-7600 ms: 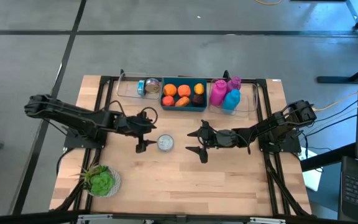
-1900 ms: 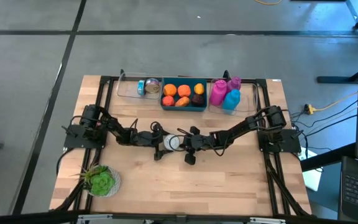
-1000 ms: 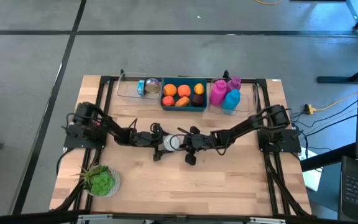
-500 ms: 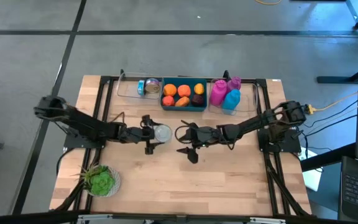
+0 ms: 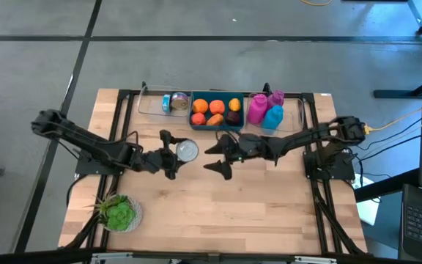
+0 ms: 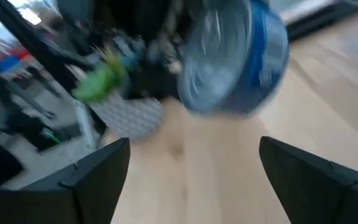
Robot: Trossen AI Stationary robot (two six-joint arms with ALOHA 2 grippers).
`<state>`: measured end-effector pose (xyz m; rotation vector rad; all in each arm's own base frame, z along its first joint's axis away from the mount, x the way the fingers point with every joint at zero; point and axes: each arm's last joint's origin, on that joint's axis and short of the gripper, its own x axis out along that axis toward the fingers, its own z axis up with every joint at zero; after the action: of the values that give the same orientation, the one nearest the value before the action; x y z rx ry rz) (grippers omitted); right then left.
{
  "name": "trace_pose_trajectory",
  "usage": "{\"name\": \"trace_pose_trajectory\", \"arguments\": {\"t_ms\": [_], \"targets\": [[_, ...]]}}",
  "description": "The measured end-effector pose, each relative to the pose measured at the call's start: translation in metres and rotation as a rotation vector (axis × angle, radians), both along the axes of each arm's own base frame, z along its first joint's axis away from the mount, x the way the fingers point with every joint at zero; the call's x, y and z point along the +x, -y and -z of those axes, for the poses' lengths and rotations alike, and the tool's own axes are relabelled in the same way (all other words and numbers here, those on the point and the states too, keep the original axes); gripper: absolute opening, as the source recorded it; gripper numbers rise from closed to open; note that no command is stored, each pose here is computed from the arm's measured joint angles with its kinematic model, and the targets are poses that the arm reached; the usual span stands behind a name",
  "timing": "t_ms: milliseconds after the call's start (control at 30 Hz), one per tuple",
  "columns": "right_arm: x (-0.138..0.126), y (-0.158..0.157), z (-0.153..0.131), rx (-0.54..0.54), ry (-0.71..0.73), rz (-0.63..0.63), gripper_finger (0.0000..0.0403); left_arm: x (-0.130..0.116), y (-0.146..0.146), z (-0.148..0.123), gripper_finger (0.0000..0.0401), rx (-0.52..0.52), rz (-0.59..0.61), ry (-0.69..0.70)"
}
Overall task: Pick & Place Food Item
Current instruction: Put the blue tuna can into the left transparent bin
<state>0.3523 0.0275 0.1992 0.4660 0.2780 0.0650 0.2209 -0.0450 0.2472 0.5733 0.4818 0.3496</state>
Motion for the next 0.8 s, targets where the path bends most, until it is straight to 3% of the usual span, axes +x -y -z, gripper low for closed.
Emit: {"name": "trace_pose_trajectory", "arguments": {"t_ms": [567,800], "targets": [[0.016,0.039,0.011,0.125,0.2,-0.068,0.0321,0.016,0.016,-0.009,0.0344,0.205,0.01,-0.047],[0.017,0.039,0.01,0.124,0.225,-0.08,0.0318,0.025,0.017,-0.013,0.0343,0.218,0.012,-0.041]]}}
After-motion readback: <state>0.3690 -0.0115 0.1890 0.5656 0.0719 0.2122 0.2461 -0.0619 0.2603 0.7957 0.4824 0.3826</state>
